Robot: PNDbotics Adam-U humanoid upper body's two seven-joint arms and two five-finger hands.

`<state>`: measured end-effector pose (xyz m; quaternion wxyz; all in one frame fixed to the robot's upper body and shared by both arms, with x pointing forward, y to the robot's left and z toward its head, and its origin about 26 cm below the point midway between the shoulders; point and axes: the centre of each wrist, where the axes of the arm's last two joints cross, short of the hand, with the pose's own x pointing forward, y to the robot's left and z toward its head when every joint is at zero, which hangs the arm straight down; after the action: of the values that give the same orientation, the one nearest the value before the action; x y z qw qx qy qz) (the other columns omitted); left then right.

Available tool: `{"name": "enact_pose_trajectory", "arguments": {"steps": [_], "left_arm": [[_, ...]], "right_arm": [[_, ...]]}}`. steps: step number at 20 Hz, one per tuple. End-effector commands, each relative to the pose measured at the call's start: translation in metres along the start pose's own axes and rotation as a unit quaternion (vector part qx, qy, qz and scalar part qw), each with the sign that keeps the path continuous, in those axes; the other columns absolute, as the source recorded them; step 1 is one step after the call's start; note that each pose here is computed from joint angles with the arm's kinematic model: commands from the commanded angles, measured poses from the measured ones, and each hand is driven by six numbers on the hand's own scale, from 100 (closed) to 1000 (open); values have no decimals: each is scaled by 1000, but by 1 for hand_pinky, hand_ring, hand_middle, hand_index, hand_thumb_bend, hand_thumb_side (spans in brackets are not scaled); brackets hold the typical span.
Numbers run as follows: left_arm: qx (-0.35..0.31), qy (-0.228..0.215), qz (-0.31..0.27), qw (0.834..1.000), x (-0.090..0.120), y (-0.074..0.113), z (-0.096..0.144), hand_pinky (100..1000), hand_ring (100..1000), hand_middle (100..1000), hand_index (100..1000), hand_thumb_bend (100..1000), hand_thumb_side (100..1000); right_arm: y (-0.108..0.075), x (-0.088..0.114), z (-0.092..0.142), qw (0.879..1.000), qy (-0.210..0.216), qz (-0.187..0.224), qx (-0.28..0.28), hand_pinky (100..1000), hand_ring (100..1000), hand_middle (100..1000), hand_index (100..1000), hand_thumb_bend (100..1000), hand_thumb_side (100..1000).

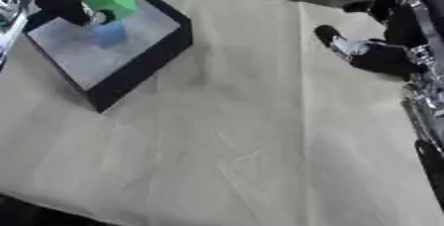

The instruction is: Pick up the objects with one hand, pass them to the other hand, and then place them into the box on the other side of the table.

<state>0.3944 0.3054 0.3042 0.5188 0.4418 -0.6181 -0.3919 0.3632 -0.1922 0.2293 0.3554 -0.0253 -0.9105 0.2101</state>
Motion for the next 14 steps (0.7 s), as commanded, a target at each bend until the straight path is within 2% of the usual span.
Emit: {"name": "enact_pose_trajectory", "arguments": {"steps": [1,7,11,13,14], "left_arm": [[27,36,-17,999,-18,15,1,680,534,453,381,331,100],[23,74,-27,997,-39,8,-1,683,547,467,391,349,100],[10,86,-34,996,-47,3,-3,688,562,484,428,397,100],[7,91,-36,995,-51,2,-4,701,582,518,512,468,100],[6,92,-38,995,-52,1,-4,727,623,570,610,547,100]], "right_arm": [[-15,10,-6,1000,-15,14,-15,728,750,600,746,538,100],[-24,13,-8,999,-20,16,-32,729,751,601,747,542,100],[-26,15,-8,999,-23,17,-38,728,751,601,747,550,100],[-27,16,-8,999,-24,16,-40,729,751,601,747,555,100],[-27,16,-8,999,-25,16,-41,729,751,601,748,557,100]]}}
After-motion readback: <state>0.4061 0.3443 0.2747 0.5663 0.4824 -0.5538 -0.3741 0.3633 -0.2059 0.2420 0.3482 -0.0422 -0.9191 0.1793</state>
